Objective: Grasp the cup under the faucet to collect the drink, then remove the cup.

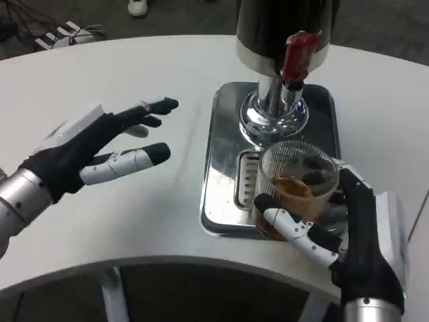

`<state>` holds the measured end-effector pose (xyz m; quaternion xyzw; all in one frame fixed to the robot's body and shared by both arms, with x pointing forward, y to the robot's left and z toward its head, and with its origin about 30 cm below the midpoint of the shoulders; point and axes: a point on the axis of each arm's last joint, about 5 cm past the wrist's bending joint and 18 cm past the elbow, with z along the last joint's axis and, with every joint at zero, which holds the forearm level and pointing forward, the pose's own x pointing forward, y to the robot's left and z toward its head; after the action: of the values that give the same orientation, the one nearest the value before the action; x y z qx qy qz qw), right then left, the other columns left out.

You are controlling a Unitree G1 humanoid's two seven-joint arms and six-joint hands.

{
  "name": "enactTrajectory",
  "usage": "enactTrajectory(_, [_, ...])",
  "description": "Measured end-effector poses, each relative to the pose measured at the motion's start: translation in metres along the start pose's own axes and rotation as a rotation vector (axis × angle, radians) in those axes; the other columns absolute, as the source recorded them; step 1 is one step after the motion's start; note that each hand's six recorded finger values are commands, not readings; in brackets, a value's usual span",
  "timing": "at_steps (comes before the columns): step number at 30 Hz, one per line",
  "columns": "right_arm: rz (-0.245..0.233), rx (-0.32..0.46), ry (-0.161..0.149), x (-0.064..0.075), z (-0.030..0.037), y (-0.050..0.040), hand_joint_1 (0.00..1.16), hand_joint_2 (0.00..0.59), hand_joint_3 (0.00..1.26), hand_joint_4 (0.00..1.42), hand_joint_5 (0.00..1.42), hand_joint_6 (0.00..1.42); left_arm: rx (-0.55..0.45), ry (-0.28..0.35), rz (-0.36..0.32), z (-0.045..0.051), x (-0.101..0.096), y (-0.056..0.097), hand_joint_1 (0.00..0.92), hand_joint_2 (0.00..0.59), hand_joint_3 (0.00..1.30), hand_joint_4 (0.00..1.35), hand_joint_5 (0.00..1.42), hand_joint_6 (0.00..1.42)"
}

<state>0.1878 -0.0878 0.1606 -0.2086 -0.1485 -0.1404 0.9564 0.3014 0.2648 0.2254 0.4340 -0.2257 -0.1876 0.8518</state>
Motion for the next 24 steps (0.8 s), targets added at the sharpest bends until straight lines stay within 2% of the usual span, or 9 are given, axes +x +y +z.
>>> enactTrajectory(3, [0.014,-0.014,-0.018,-0.002,0.0026,-0.0031,0.78,0.21,0.79,0.92,1.06,0.7,0.039,-0.014,-0.036,0.005,-0.001,-0.006,0.0,0.039,0.12,0.01,0.07,0.2])
enactTrajectory(7, [0.03,-0.012,-0.026,-0.004,0.0047,-0.0066,0.79,0.208,0.8,0.92,1.06,0.7,0.056,-0.014,-0.07,0.0087,-0.005,-0.014,0.0,0.04,0.12,0.0,0.06,0.19])
enactTrajectory(12, [0.053,-0.003,-0.048,-0.004,0.0092,-0.0107,0.79,0.207,0.8,0.93,1.06,0.7,0.068,-0.033,-0.089,0.0168,-0.011,-0.022,0.0,0.041,0.11,0.0,0.03,0.17])
enactTrajectory(14, [0.062,-0.007,-0.049,-0.005,0.0091,-0.0115,0.79,0.207,0.8,0.94,1.07,0.7,0.071,-0.038,-0.093,0.0191,-0.013,-0.024,0.0,0.041,0.1,0.0,0.02,0.16])
enactTrajectory(18, [0.104,-0.027,-0.059,-0.011,0.0095,-0.021,0.79,0.207,0.8,0.94,1.07,0.72,0.086,-0.062,-0.114,0.0285,-0.023,-0.032,0.0,0.046,0.07,0.0,0.0,0.12])
enactTrajectory(24, [0.134,-0.045,-0.076,-0.015,0.0111,-0.0319,0.79,0.207,0.81,0.94,1.07,0.72,0.133,-0.05,-0.133,0.0379,-0.038,-0.037,0.0,0.047,0.03,0.0,0.0,0.07])
